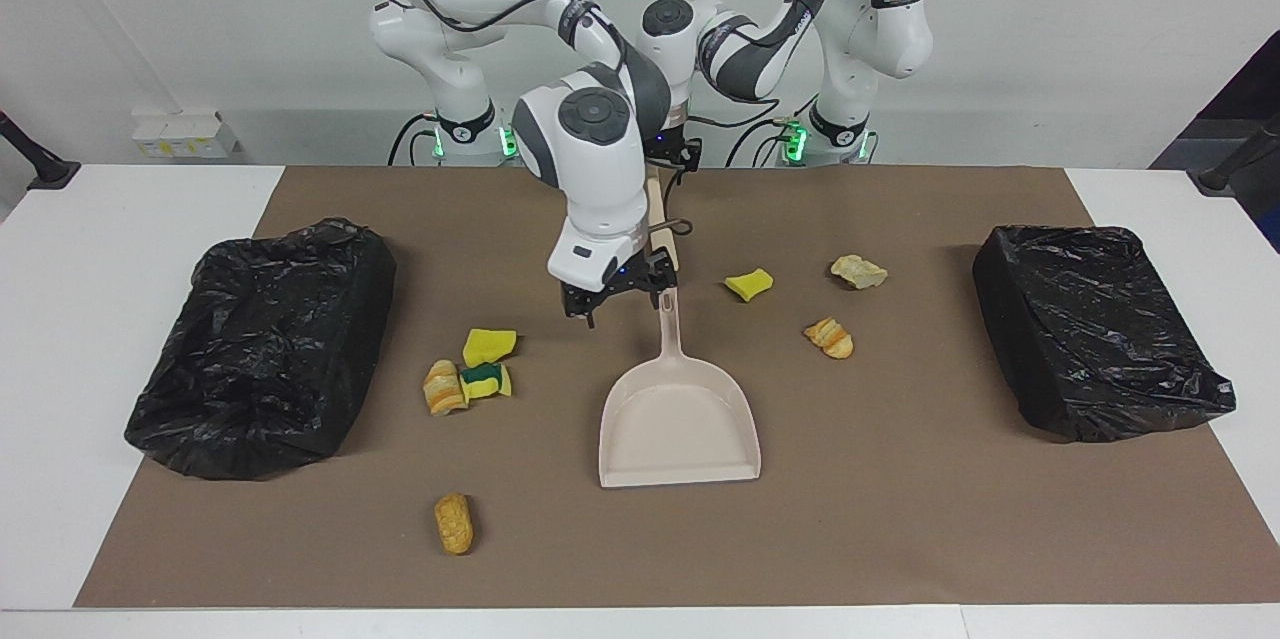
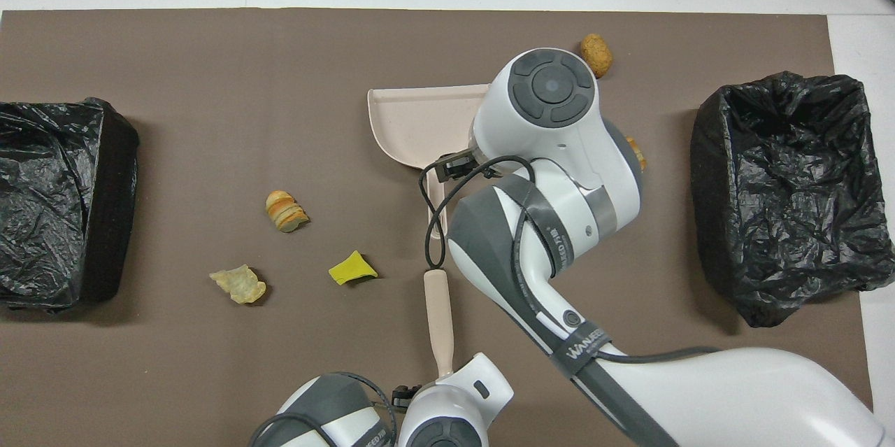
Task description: Sweep and dump trash in bin
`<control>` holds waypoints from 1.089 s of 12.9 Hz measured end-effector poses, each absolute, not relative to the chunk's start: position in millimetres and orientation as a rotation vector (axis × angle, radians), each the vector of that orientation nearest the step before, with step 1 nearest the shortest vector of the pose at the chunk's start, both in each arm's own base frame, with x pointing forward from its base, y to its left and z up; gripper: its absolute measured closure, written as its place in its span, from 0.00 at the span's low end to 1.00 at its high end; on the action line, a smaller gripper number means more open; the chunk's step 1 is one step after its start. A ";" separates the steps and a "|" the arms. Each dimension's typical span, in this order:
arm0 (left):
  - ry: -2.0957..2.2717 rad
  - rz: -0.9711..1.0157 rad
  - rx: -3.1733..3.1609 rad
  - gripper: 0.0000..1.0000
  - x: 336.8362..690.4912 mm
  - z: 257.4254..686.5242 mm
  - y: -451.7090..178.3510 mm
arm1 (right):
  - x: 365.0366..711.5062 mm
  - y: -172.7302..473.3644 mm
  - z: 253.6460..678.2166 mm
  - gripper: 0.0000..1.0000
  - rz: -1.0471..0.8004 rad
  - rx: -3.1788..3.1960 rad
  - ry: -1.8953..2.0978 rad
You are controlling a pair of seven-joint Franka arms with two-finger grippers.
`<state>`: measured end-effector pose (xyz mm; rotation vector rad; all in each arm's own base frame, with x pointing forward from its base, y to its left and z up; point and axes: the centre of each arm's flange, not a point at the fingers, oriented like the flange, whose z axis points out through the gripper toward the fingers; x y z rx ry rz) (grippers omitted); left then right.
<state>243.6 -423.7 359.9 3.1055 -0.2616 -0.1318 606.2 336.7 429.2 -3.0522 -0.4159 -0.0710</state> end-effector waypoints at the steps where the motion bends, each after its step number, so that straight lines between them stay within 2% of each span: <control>1: -0.256 -0.138 3.104 0.32 243.3 359.5 -423.6 | 604.8 344.0 419.9 0.00 -0.058 -3.055 -0.394; 4: -0.241 -0.162 3.098 0.38 240.8 357.7 -423.4 | 602.1 365.9 395.5 0.00 -0.092 -3.070 -0.422; 8: -0.246 -0.205 3.087 0.41 226.2 354.4 -427.1 | 605.7 371.8 390.9 0.00 -0.169 -3.076 -0.444; 9: -0.248 -0.213 3.084 0.49 223.0 354.0 -428.2 | 605.8 373.1 389.9 0.01 -0.176 -3.074 -0.421; 10: -0.248 -0.219 3.083 0.49 221.3 353.6 -428.5 | 604.7 375.5 386.7 0.05 -0.174 -3.078 -0.408; 11: -0.245 -0.220 3.083 0.56 221.0 353.8 -428.3 | 601.9 380.2 382.6 0.11 -0.168 -3.083 -0.406; 12: -0.239 -0.223 3.084 0.70 221.2 354.0 -427.7 | 598.2 386.1 378.5 0.12 -0.162 -3.087 -0.407; 13: -0.243 -0.227 3.084 0.72 220.6 354.4 -427.4 | 595.0 390.9 374.5 0.22 -0.155 -3.092 -0.394; 14: -0.243 -0.235 3.089 0.72 220.5 354.5 -426.3 | 592.5 394.4 370.5 0.22 -0.150 -3.096 -0.375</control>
